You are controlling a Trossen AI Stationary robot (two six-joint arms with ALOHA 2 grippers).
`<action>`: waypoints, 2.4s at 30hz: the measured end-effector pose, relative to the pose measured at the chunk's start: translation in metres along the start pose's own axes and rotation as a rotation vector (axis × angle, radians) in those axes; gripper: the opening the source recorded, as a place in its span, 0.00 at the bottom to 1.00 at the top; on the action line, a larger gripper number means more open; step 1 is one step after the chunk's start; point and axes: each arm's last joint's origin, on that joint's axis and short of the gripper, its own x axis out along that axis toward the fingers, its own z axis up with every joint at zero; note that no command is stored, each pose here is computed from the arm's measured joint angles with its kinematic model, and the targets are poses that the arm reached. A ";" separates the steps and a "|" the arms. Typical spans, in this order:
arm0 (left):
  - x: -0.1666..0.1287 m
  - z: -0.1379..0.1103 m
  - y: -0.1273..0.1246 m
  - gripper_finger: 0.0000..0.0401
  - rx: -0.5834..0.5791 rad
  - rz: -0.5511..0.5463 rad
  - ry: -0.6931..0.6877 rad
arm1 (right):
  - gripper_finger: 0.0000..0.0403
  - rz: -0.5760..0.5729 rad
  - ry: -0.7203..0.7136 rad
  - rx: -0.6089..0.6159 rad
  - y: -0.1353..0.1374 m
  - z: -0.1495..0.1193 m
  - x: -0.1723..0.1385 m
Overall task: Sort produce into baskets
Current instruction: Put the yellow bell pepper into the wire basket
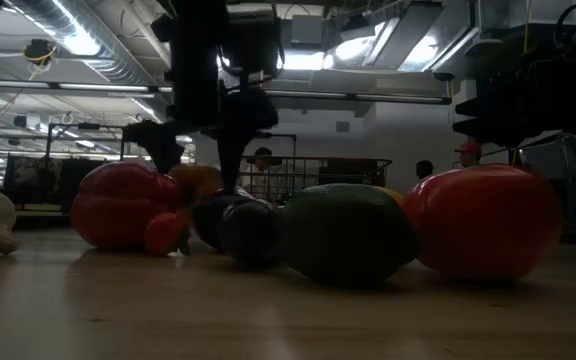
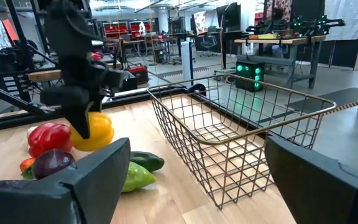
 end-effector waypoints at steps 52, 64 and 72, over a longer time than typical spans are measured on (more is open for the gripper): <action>-0.072 0.213 0.000 0.81 0.019 -0.419 -0.489 | 0.92 0.000 0.000 0.000 0.000 0.000 0.000; -0.013 0.236 0.003 0.81 -0.003 -0.390 -0.345 | 0.92 0.000 -0.001 0.000 0.000 0.000 0.000; 0.014 0.239 0.002 0.81 0.002 -0.350 -0.306 | 0.92 0.000 0.000 0.000 0.000 0.000 0.000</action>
